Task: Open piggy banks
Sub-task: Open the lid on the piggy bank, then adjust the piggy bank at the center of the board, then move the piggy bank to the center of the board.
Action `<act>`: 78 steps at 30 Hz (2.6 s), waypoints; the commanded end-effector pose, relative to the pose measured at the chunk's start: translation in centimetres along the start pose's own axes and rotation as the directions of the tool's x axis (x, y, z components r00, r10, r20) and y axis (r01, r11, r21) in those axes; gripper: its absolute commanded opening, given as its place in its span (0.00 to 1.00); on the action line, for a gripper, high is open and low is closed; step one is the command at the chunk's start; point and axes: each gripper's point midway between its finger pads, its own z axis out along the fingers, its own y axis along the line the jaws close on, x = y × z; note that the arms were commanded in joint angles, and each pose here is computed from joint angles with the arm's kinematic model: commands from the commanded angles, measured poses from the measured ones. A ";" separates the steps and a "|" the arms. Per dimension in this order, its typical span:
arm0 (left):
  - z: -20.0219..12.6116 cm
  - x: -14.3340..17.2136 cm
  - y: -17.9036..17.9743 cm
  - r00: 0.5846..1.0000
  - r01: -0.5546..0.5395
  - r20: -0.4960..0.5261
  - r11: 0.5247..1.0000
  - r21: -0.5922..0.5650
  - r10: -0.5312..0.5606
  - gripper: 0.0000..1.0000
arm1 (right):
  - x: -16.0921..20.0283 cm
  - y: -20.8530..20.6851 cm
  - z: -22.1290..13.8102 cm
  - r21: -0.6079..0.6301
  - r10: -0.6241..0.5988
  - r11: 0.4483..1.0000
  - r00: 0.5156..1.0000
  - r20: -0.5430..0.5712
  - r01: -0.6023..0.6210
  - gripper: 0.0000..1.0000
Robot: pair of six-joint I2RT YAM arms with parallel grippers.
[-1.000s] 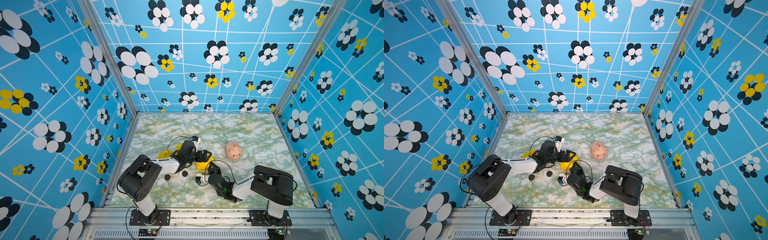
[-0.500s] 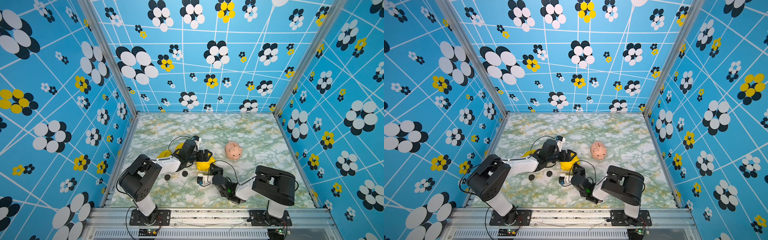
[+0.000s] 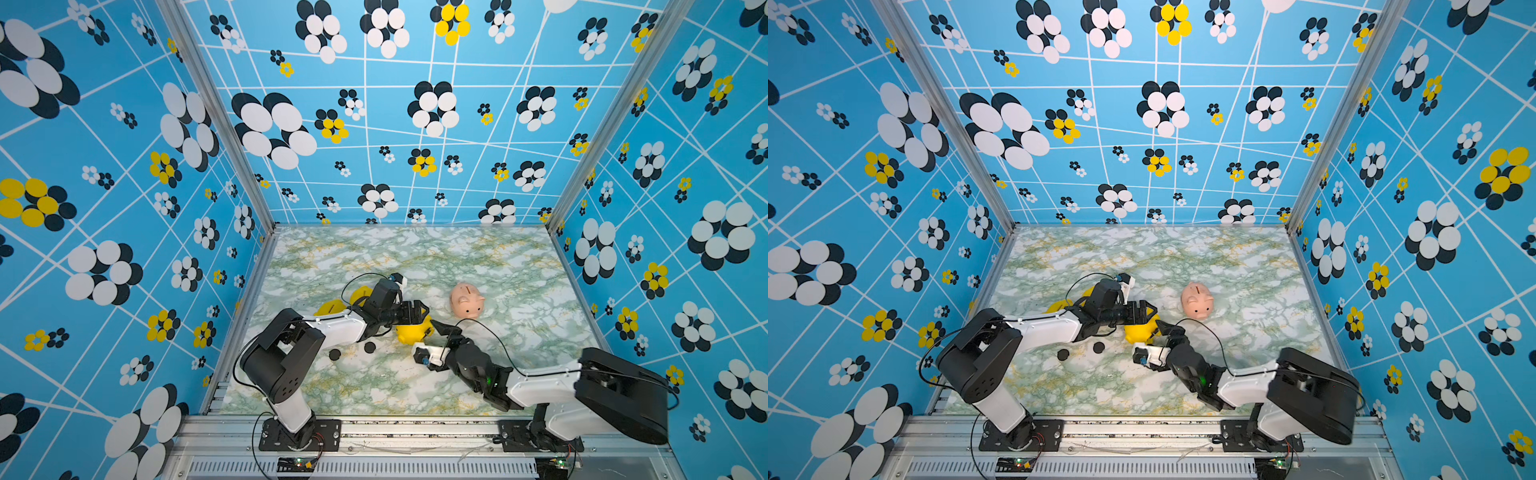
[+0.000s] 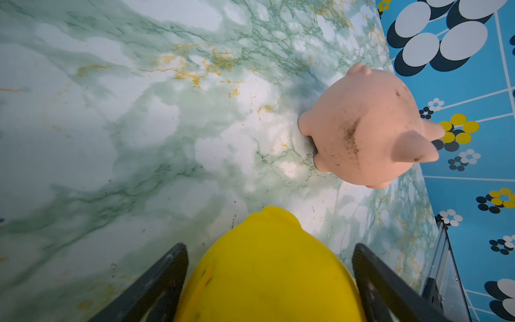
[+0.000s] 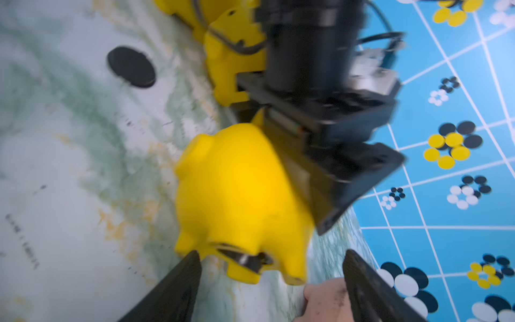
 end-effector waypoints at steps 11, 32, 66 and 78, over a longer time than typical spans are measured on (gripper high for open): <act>-2.7 13.7 10.7 0.909 -0.049 -0.385 0.877 -0.478 -0.159 0.93 | 4.3 -8.2 -3.5 0.185 0.541 0.833 0.838 -0.072 -0.521 0.99; -5.1 7.5 2.1 0.753 -0.554 -0.348 0.253 -0.793 0.558 0.95 | 10.6 -11.7 -6.0 0.459 0.894 0.448 0.386 -0.229 -0.767 0.99; -10.2 4.4 -5.9 0.674 -0.666 -0.571 0.720 -0.194 0.469 0.99 | 7.7 -5.4 -7.4 0.174 0.880 0.375 0.291 -0.376 -0.911 0.99; -9.2 6.7 -1.1 0.721 -0.579 -0.621 0.761 -0.294 0.308 0.99 | 6.1 -2.5 -7.4 0.100 0.862 0.325 0.251 -0.440 -0.941 0.99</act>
